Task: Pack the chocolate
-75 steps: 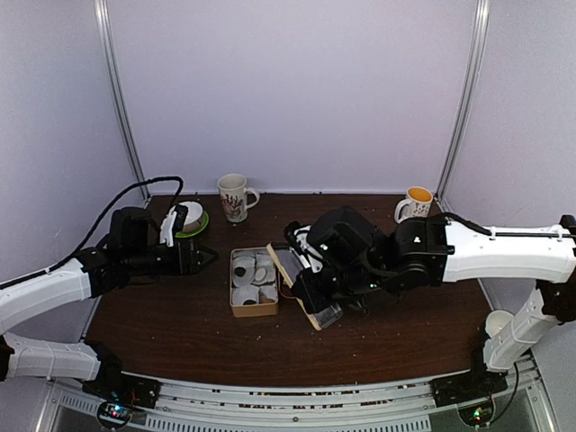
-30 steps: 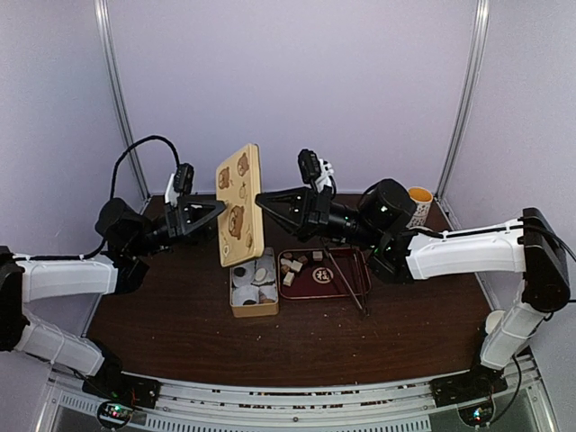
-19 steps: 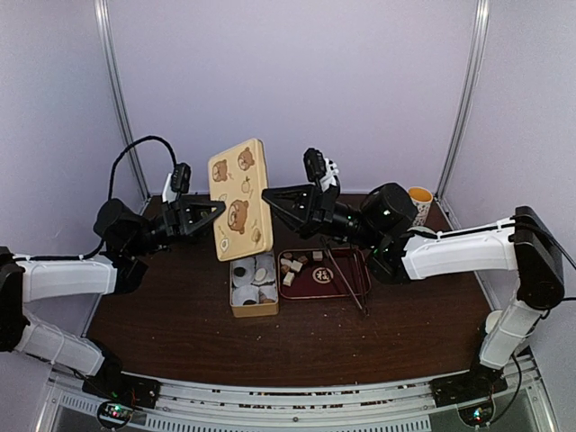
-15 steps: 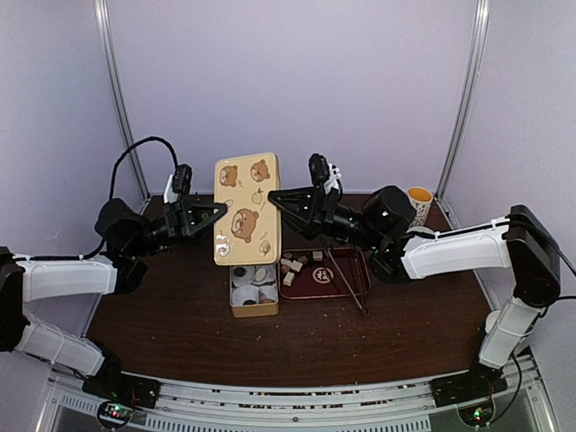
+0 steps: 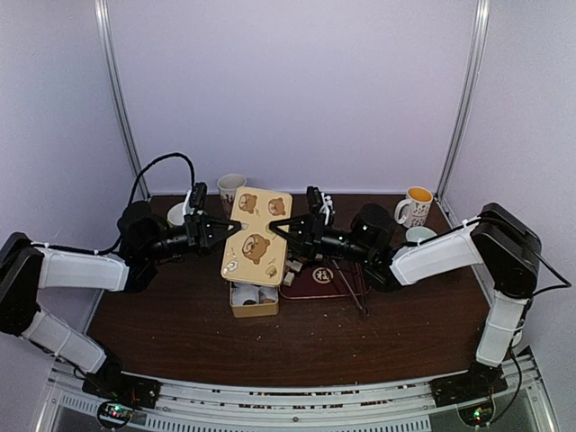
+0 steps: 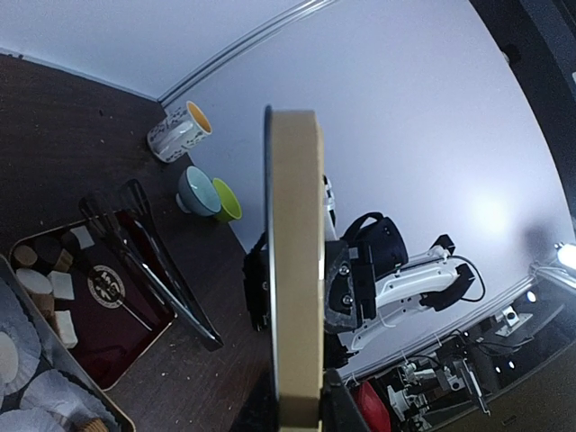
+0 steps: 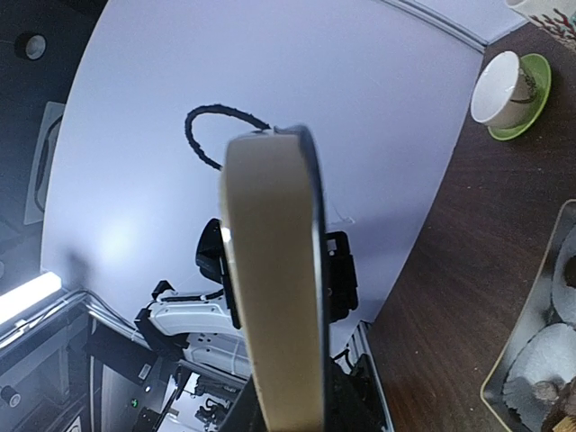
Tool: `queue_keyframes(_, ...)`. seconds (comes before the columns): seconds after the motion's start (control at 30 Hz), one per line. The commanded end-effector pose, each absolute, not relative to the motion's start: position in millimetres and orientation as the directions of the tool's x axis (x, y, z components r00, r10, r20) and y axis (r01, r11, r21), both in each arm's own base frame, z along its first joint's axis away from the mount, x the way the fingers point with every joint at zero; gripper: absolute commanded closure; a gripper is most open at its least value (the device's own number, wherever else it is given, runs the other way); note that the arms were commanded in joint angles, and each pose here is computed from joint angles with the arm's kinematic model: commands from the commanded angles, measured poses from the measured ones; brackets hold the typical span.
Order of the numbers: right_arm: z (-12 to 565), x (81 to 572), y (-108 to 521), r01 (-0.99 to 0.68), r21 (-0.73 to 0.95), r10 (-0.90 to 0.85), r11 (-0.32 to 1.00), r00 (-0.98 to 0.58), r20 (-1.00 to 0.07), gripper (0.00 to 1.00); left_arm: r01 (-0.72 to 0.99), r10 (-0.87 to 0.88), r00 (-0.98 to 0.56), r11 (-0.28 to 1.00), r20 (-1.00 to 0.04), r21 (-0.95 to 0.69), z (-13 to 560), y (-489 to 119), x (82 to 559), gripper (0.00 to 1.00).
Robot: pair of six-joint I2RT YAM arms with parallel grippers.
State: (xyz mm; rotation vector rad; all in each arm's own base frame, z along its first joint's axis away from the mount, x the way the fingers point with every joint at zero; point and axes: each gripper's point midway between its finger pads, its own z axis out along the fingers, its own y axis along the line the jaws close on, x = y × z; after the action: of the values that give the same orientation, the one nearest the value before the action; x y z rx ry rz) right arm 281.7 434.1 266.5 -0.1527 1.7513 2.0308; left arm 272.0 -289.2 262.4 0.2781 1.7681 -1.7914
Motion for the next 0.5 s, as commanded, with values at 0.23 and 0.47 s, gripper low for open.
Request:
queue_keyframes(0.23, 191.1, 322.9, 435.5, -0.348, 0.927, 0.261, 0.142, -0.89, -0.374, 0.76, 0.527, -0.296, -0.779, 0.171, -0.553, -0.833, 221.1, -288.2, 310.0, 0.84)
queue_keyframes(0.47, 147.0, 339.9, 445.9, -0.335, 0.89, 0.194, 0.309, -0.894, -0.404, 0.73, 0.435, -0.275, -0.813, 0.298, -0.513, -0.85, 168.4, -285.8, 327.3, 0.8)
